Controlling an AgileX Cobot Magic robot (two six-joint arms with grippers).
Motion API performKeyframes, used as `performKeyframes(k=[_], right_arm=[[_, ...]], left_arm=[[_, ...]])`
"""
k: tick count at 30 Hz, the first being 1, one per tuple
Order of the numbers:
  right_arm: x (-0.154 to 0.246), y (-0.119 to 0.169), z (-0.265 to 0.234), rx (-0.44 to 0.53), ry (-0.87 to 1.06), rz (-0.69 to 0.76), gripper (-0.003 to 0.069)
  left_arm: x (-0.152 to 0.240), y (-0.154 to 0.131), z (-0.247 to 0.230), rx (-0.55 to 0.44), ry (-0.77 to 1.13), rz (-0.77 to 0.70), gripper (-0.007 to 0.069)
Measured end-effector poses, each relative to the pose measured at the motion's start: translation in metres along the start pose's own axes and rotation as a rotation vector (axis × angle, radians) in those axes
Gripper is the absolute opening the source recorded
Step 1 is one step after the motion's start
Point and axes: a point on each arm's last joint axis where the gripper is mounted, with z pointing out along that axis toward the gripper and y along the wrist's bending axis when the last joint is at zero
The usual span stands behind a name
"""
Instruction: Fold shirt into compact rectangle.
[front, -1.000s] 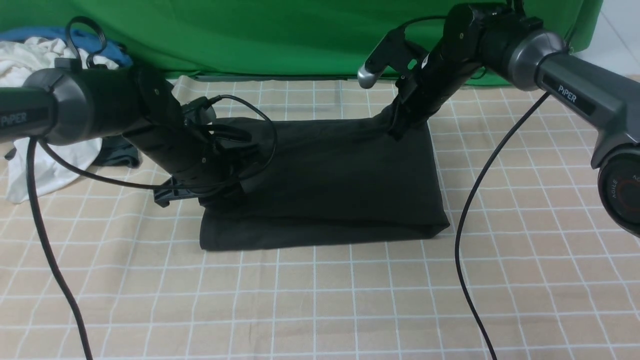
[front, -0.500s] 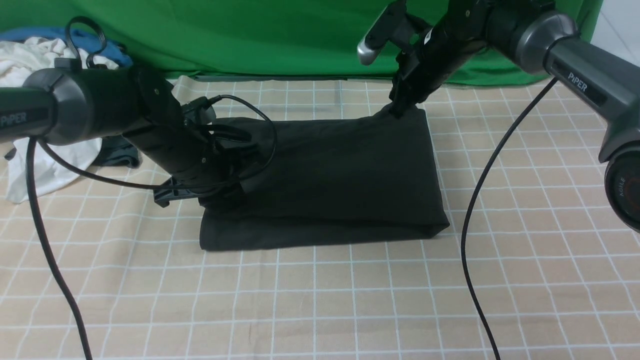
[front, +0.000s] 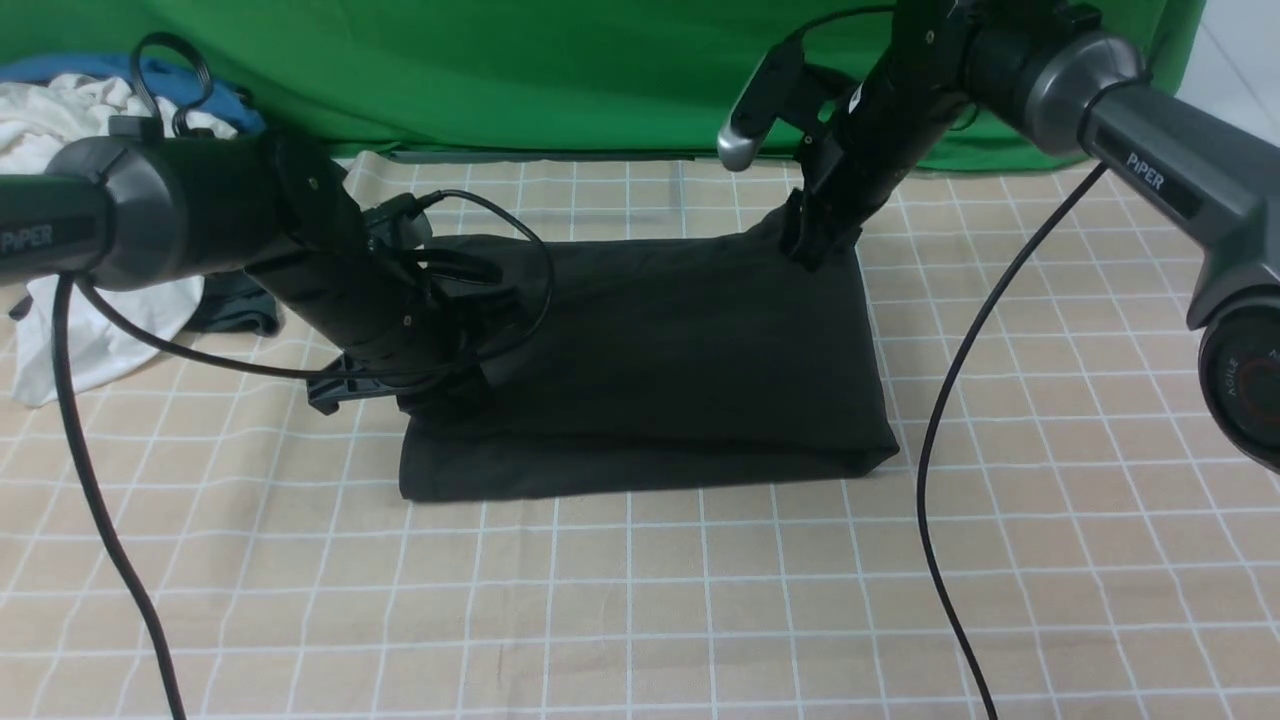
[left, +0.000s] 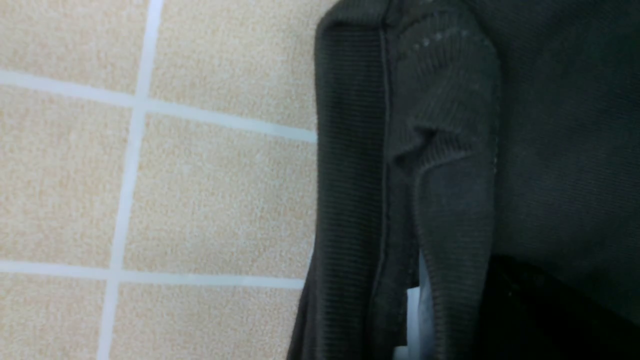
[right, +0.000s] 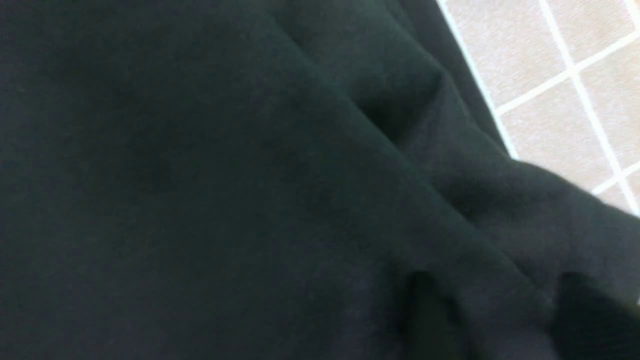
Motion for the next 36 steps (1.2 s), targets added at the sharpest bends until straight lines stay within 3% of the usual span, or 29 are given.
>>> performKeyframes(k=[4,8,10,11,12,15,36], right_arm=[[0.001,0.002,0.012,0.011,0.003,-0.01,0.054],[-0.001,0.005,0.02,0.019,-0.007,-0.019,0.047],[-0.003,0.007,0.021,0.021,-0.01,-0.031,0.0311],[-0.005,0.009,0.021,0.021,-0.011,-0.037,0.0182],[-0.006,0.01,0.022,0.025,-0.012,-0.043,0.0116],[-0.006,0.009,0.021,0.045,-0.004,-0.059,0.0043],[-0.026,-0.011,-0.001,0.189,-0.134,0.0,0.0036]], left_arm=[[0.0,0.0,0.0,0.0,0.0,0.0,0.0013],[0.0,0.0,0.0,0.0,0.003,0.0,0.0013],[0.0,0.0,0.0,0.001,0.003,0.0,0.0013],[0.0,0.0,0.0,0.001,0.003,0.0,0.0013],[0.0,0.0,0.0,0.001,0.003,0.0,0.0013],[0.0,0.0,0.0,0.001,0.003,0.0,0.0013],[0.0,0.0,0.0,0.0,0.005,0.001,0.0013]])
